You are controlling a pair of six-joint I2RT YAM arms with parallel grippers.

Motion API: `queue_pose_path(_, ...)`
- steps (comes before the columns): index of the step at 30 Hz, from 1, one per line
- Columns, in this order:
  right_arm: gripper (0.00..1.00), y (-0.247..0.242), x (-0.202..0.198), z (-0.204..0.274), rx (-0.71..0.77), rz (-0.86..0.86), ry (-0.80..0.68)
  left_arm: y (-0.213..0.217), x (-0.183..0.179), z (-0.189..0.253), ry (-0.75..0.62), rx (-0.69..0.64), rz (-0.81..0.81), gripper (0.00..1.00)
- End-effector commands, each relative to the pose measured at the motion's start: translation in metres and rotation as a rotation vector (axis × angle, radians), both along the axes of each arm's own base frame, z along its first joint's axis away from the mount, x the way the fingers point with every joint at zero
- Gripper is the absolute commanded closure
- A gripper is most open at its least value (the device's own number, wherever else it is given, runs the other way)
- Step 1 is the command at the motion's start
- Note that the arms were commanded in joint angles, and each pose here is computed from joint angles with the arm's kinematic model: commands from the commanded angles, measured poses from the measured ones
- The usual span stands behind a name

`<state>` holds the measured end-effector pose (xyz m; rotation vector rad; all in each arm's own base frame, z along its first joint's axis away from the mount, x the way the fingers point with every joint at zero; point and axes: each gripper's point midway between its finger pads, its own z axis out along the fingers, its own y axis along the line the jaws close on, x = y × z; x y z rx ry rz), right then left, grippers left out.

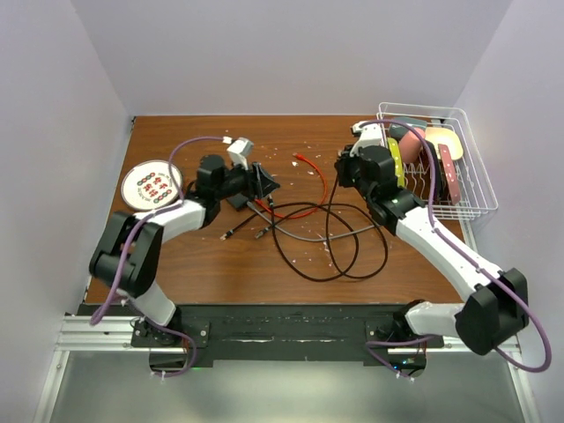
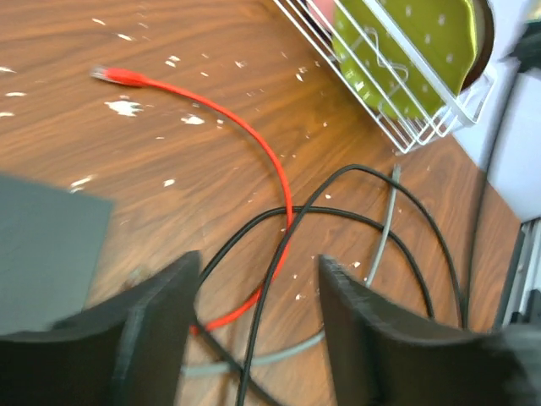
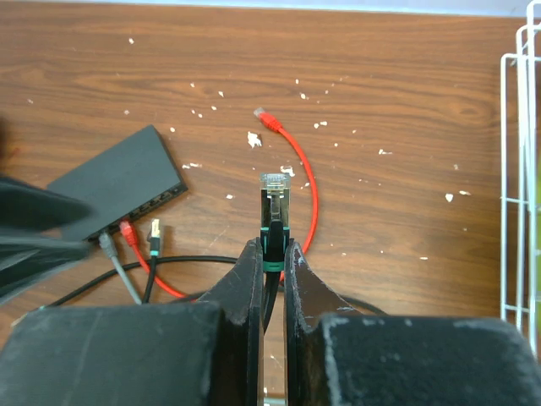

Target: Insert the plug into the switch port

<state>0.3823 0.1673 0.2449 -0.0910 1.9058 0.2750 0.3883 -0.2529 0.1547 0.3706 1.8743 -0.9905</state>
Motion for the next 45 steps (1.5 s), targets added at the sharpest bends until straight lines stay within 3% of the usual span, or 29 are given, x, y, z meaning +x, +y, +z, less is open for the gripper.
queue_pose_path(1, 1.00, -0.011, -0.012, 0.043, 0.028, -0.009, -0.086, -0.029, 0.020, -0.021, -0.015, 0.060, -0.028, 0.65)
queue_pose_path(3, 1.00, -0.011, -0.017, 0.044, 0.032, 0.010, -0.082, -0.044, 0.029, -0.027, -0.023, 0.085, -0.025, 0.86)
queue_pose_path(6, 1.00, -0.011, -0.024, 0.045, 0.029, 0.025, -0.080, -0.054, 0.038, -0.063, 0.043, 0.164, 0.006, 1.00)
queue_pose_path(15, 1.00, -0.011, -0.029, 0.055, 0.035, 0.045, -0.100, -0.020, 0.030, -0.128, 0.202, 0.356, 0.178, 1.00)
queue_pose_path(26, 1.00, 0.031, -0.012, 0.046, 0.036, 0.213, -0.028, 0.018, -0.018, -0.154, 0.307, 0.379, 0.277, 1.00)
queue_pose_path(32, 1.00, 0.053, -0.009, 0.030, 0.040, 0.322, 0.023, 0.039, -0.048, -0.140, 0.287, 0.314, 0.334, 1.00)
queue_pose_path(36, 1.00, 0.068, -0.007, 0.007, 0.061, 0.377, 0.074, 0.045, -0.053, -0.105, 0.203, 0.235, 0.368, 1.00)
queue_pose_path(45, 1.00, 0.117, -0.016, -0.040, 0.050, 0.522, 0.194, 0.068, -0.077, -0.100, 0.209, 0.235, 0.424, 1.00)
